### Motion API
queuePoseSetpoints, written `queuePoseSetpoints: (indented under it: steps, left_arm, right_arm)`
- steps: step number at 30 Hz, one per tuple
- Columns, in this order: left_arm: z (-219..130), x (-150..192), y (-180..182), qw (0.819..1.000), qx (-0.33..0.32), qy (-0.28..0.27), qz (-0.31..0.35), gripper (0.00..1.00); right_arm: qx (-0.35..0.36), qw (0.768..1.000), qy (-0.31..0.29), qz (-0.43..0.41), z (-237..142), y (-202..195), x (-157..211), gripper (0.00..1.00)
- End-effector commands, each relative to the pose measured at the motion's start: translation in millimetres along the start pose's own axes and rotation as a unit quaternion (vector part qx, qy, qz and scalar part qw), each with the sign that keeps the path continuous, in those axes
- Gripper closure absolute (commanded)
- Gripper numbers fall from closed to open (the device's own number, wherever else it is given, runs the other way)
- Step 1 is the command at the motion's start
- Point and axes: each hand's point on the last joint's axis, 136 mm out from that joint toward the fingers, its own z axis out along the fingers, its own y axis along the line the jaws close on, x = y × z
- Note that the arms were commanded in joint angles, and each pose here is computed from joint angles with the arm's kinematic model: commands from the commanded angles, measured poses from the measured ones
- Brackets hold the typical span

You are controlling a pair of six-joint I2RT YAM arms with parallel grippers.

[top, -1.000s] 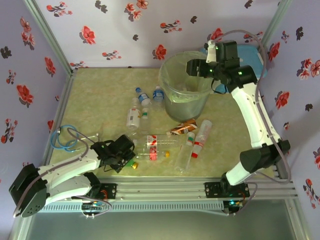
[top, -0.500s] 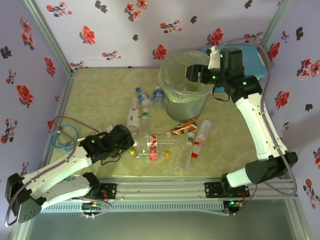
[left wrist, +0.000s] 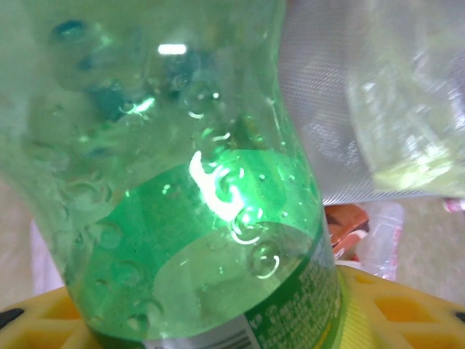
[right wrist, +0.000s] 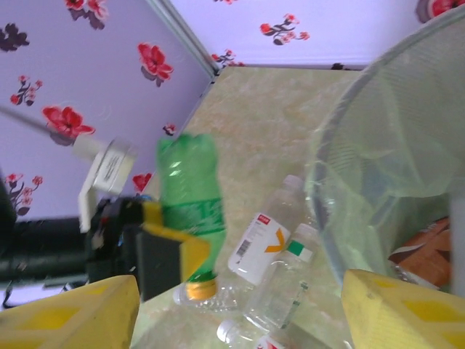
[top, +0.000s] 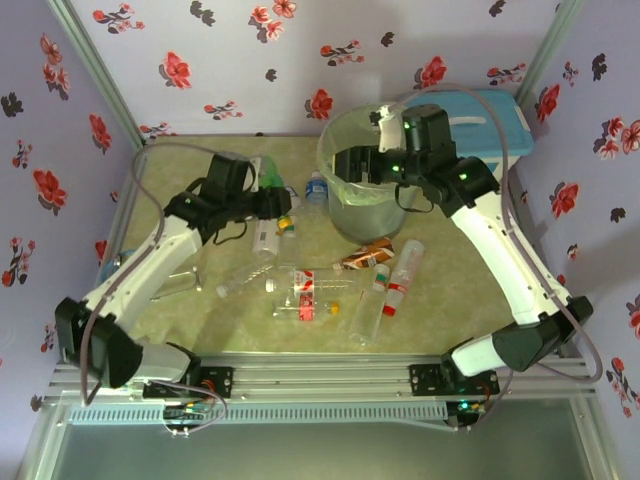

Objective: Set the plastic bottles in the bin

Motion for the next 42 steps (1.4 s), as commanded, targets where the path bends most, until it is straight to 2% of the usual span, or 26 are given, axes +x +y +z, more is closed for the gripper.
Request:
queuePoseSetpoints:
  steps: [1,7,15,19,23,29,30,32,34,36,37,42]
  left_arm:
    - [-5.0,-30.3,-45.5,0.986,0.119,-0.02,0.111,1.0]
    - [-11.6,-38.8,-78.7,0.955,0.24,-0.032,0.17,1.0]
    - [-12.9,-26.5,-89.5,0.932,0.315,-0.019,0.176,1.0]
    - [-17.6,-20.1,-95.5,0.922,0.341,-0.009,0.186,1.0]
    - [-20.3,-15.1,-98.5,0.915,0.355,0.002,0.193,1.0]
    - [-19.3,-19.2,-92.9,0.917,0.351,0.002,0.188,1.0]
    - [-19.4,-20.6,-91.1,0.918,0.35,0.0,0.186,0.97]
    - [-20.0,-24.7,-87.8,0.92,0.347,-0.008,0.179,0.81]
    - [-20.2,-29.5,-83.9,0.923,0.344,-0.019,0.169,0.49]
    - [-20.2,-33.1,-78.5,0.927,0.338,-0.028,0.16,0.1]
    - [-21.4,-33.9,-76.6,0.928,0.335,-0.031,0.159,0.01]
    - [-29.0,-30.3,-60.1,0.939,0.3,-0.039,0.164,0.0]
  right_arm:
    - [-0.014,1.0,-0.005,0.003,13.2,11.6,-2.8,0.29]
    - [-0.035,0.999,0.014,0.024,42.9,13.9,-2.5,0.31]
    - [-0.085,0.994,0.047,0.042,85.2,25.2,-1.0,0.25]
    - [-0.083,0.994,0.052,0.048,100.5,20.6,-3.5,0.25]
    - [-0.09,0.993,0.053,0.056,109.8,19.9,-6.0,0.29]
    - [-0.089,0.993,0.05,0.059,110.9,19.5,-10.6,0.47]
    - [-0.087,0.993,0.048,0.059,110.4,19.0,-11.7,0.49]
    - [-0.084,0.994,0.046,0.059,110.6,17.6,-12.6,0.53]
    - [-0.082,0.994,0.043,0.058,110.2,17.5,-14.5,0.54]
    - [-0.076,0.995,0.033,0.055,107.9,16.7,-19.9,0.55]
    - [-0.073,0.996,0.027,0.053,106.2,16.1,-22.9,0.55]
    - [-0.047,0.998,-0.017,0.043,89.7,5.9,-53.3,0.58]
